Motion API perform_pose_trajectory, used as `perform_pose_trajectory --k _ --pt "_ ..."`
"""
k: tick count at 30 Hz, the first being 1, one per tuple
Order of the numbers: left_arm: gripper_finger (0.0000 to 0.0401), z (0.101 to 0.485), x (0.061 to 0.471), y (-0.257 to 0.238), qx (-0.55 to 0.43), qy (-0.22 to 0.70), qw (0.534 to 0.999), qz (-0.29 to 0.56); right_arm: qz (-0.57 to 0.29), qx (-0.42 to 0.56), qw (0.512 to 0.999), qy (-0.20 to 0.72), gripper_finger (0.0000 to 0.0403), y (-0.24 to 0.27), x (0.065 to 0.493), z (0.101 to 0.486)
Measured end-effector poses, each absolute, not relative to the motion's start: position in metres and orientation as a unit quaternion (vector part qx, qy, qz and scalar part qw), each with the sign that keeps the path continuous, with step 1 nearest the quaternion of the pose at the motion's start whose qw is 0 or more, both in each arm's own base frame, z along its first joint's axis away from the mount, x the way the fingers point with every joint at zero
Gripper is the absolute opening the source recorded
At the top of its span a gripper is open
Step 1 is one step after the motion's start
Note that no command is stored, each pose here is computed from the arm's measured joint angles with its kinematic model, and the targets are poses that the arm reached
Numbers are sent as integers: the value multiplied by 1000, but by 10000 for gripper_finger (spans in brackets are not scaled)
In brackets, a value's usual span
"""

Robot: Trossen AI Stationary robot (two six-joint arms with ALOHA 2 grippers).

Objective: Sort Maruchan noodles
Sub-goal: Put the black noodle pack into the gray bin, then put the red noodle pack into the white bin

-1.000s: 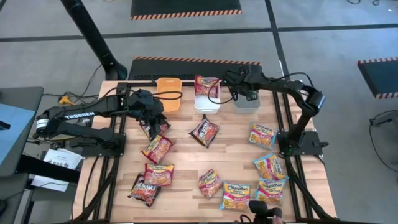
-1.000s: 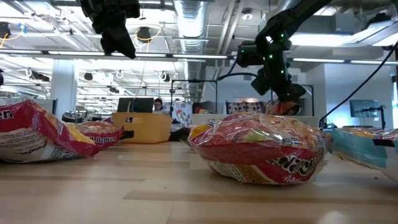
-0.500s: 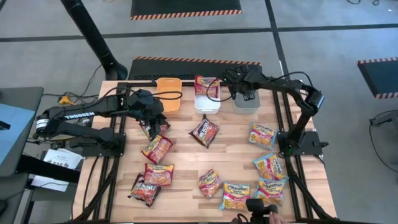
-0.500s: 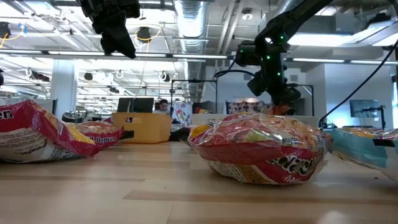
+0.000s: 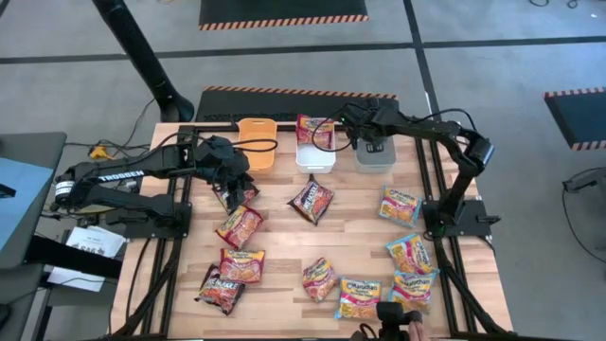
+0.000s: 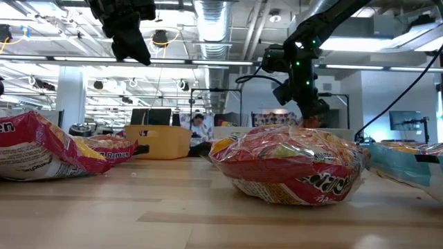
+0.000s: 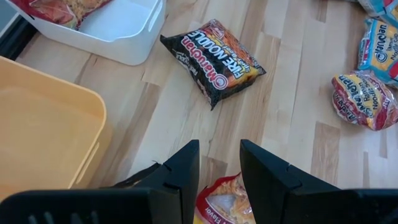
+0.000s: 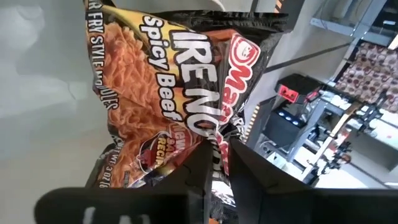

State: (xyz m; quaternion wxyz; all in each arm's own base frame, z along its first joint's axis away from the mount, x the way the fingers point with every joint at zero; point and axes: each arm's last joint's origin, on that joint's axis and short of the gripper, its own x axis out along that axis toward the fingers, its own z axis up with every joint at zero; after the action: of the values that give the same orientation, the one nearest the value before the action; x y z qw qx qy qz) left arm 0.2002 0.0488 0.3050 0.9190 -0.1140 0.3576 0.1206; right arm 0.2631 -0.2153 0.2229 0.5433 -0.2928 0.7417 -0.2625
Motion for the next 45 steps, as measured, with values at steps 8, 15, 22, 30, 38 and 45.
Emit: perform_pose_trajectory --k 8,15,22,30,38,45 --pt "102 305 200 49 -114 359 919 121 -274 -272 543 745 95 -213 260 222" --pt "102 305 200 49 -114 359 919 121 -273 -261 537 754 97 -208 256 223" --pt "102 305 200 49 -114 359 919 121 -302 -258 555 731 98 -203 251 242" --pt "102 305 200 49 -88 363 921 112 -372 -241 607 660 98 -180 241 282" --pt "113 302 197 50 -89 382 909 140 -401 -234 662 588 98 -146 241 309" --pt "143 301 196 52 -122 375 900 185 -403 -232 712 526 102 -112 240 329"
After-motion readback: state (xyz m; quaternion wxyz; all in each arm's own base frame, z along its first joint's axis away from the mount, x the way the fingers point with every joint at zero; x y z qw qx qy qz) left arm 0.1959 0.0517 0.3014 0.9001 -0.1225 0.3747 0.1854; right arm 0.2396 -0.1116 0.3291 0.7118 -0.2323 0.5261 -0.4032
